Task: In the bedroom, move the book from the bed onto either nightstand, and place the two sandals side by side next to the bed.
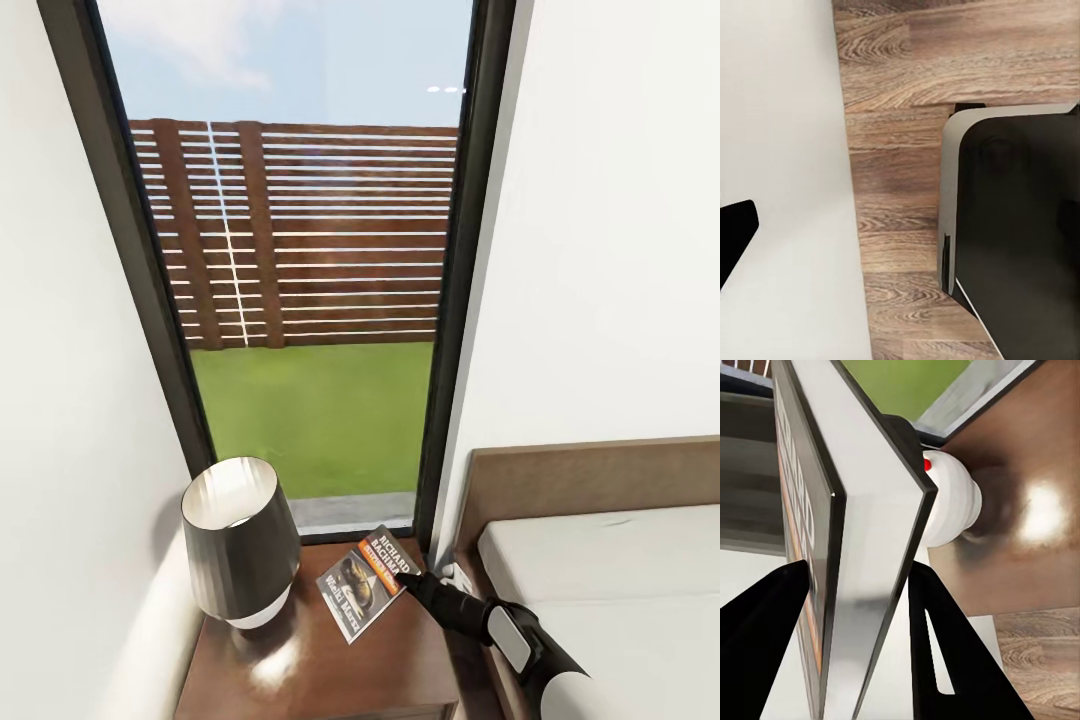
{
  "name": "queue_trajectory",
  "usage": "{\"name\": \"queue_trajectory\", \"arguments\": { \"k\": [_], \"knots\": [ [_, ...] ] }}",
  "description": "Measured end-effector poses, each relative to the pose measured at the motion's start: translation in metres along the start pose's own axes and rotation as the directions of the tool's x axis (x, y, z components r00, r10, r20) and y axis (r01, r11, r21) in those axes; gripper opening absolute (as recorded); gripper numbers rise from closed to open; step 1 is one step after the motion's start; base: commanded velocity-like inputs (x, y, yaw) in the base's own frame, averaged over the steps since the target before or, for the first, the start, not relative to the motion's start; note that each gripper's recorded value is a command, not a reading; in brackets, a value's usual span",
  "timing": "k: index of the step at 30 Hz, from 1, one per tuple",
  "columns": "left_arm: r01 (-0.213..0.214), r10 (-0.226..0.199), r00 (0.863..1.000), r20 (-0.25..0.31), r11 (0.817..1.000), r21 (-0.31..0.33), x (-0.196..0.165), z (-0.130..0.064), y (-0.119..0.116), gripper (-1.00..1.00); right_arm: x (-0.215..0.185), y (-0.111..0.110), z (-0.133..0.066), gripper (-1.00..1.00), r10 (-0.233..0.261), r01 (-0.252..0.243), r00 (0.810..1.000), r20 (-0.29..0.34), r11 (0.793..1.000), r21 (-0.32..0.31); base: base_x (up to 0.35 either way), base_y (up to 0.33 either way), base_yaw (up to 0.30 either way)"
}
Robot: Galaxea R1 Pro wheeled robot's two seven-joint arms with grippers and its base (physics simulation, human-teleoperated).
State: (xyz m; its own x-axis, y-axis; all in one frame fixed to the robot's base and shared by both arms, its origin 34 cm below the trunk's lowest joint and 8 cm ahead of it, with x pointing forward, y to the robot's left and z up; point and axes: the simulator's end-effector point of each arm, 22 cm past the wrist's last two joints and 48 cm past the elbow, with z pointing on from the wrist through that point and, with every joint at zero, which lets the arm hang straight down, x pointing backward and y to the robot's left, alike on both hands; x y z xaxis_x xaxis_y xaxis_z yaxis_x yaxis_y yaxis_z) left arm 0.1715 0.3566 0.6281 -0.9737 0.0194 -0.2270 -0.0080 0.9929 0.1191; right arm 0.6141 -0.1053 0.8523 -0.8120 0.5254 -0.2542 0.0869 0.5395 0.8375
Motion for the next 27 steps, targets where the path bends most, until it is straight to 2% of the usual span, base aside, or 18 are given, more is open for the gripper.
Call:
{"name": "queue_trajectory", "arguments": {
  "k": [27],
  "knots": [
    [0.0,0.0,1.0,0.002,1.0,0.001,-0.0005,0.0,-0.0001,1.0,0.0004,-0.0008,0.0,-1.0,0.0,0.0,1.0,-0.002,1.0,0.004,0.0,0.0,0.0]
  ]
}}
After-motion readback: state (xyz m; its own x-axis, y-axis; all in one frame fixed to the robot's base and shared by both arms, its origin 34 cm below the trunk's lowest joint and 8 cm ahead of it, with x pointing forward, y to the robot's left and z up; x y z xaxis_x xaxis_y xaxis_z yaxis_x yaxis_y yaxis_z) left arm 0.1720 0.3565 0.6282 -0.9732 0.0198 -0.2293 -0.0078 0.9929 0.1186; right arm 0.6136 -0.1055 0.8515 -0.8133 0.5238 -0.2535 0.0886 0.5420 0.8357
